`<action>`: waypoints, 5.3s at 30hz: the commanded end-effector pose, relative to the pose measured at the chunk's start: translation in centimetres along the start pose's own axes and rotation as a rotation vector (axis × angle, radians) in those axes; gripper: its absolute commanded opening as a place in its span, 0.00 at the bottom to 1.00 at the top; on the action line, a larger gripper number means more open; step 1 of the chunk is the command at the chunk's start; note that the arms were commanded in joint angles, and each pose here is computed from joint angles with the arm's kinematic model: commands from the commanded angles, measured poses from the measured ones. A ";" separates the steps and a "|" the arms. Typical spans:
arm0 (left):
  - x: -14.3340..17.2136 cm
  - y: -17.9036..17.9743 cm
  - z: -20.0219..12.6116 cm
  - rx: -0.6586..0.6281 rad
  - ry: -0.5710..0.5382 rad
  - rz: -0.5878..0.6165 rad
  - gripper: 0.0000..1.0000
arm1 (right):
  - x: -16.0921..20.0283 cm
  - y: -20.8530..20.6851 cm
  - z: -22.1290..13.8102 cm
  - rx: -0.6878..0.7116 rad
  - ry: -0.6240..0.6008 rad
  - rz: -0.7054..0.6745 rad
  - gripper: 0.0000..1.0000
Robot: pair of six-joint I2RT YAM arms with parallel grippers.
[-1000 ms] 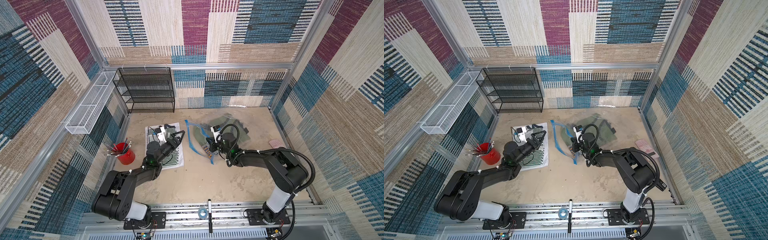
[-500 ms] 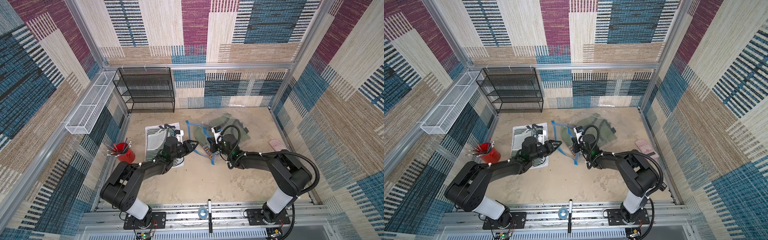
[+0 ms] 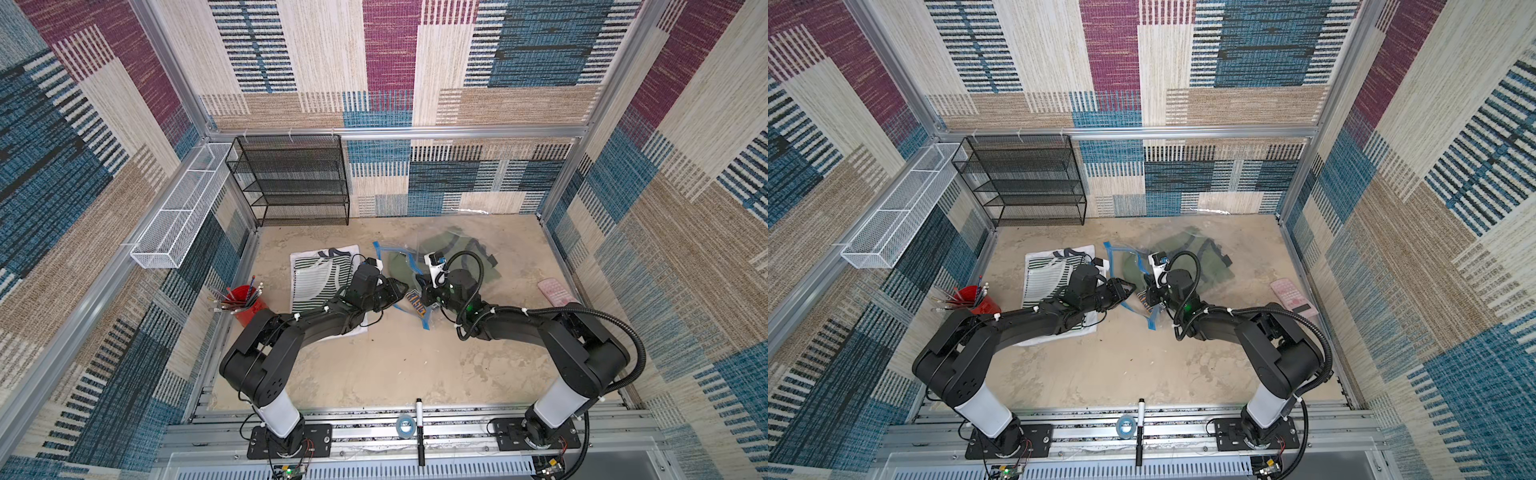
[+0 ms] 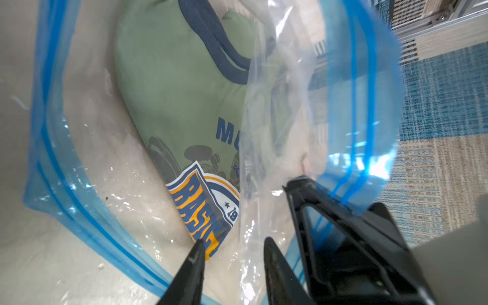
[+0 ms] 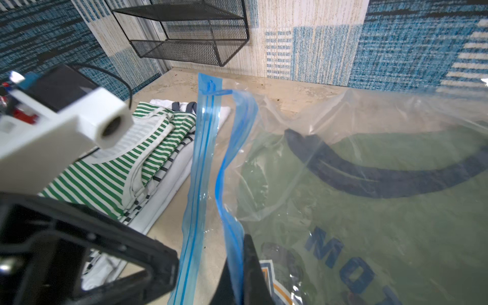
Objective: Take the tank top out of the vacuum bag
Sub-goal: Take out the tank top from the vacuum bag.
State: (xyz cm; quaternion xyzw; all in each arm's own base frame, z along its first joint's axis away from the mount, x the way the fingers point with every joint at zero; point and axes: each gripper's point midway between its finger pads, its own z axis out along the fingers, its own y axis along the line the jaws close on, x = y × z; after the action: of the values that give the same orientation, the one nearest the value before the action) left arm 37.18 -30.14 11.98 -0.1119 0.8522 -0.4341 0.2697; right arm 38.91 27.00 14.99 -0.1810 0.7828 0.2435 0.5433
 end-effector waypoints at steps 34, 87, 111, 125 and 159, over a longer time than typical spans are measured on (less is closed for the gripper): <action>1.8 4.7 5.9 -0.083 -0.019 -0.167 0.41 | -0.3 0.6 0.2 -0.035 -0.031 -0.016 0.00; -0.7 -5.2 -5.5 -0.052 -0.002 0.103 0.00 | 1.8 -6.3 1.0 0.239 0.061 0.127 0.00; 2.6 2.6 -3.2 -0.014 -0.080 -0.227 0.57 | 1.5 -5.6 1.1 0.195 0.055 0.121 0.00; 1.1 4.1 -1.2 -0.053 -0.148 -0.280 0.59 | 1.2 -5.1 1.0 0.169 0.049 0.120 0.00; -3.2 -5.7 -4.8 0.065 -0.142 -0.133 0.00 | 1.8 -6.1 1.2 0.217 0.078 0.140 0.00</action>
State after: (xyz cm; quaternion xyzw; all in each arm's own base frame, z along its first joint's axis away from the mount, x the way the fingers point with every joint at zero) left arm 37.10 -29.35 19.01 -0.2120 0.7946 -0.4913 0.2868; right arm 42.16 23.15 11.89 -0.0897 0.8327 0.1962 0.5100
